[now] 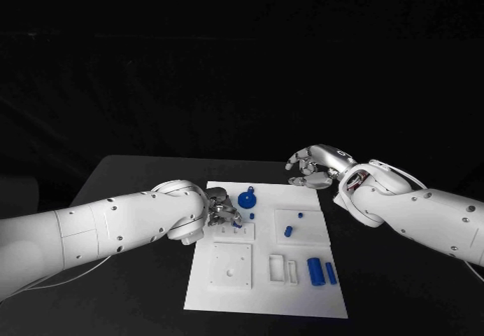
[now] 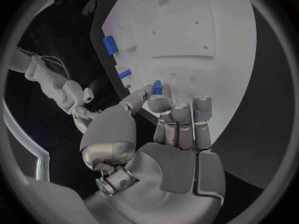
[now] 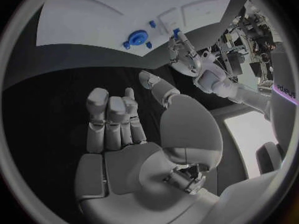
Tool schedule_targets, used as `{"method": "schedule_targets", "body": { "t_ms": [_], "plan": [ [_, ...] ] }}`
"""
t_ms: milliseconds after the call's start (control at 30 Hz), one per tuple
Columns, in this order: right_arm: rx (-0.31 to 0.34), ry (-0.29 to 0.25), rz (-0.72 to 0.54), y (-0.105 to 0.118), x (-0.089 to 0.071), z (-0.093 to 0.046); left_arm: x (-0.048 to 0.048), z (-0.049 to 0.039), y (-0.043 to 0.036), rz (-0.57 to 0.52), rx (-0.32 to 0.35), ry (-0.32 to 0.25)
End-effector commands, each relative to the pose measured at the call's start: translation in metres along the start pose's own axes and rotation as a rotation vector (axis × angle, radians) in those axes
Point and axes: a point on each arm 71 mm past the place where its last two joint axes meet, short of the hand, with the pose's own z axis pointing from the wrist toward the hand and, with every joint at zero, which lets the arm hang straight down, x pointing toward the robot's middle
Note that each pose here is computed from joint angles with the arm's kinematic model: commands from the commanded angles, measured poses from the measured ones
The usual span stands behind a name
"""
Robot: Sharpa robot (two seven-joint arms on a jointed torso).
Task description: Assemble the parts on the task board
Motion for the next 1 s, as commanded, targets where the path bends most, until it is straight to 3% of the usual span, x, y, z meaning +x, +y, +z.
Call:
{"method": "schedule_targets", "body": {
  "t_ms": [33, 300, 567, 1000],
  "plan": [
    [0.000, 0.009, 0.001, 0.0005, 0.0003, 0.0002, 0.0021, 0.0001, -0.0016, 0.047, 0.000, 0.006],
    [-0.002, 0.009, 0.001, 0.0010, -0.0001, -0.0001, 0.0050, 0.0017, 0.0015, 0.087, -0.004, -0.012],
    [-0.005, 0.009, 0.002, 0.0021, 0.0001, -0.0002, -0.0005, 0.0052, 0.0028, 0.123, -0.008, -0.061],
    [-0.009, 0.013, 0.004, 0.0039, 0.0006, -0.0002, 0.0032, 0.0069, 0.0021, 0.131, -0.009, -0.038]
  ]
}}
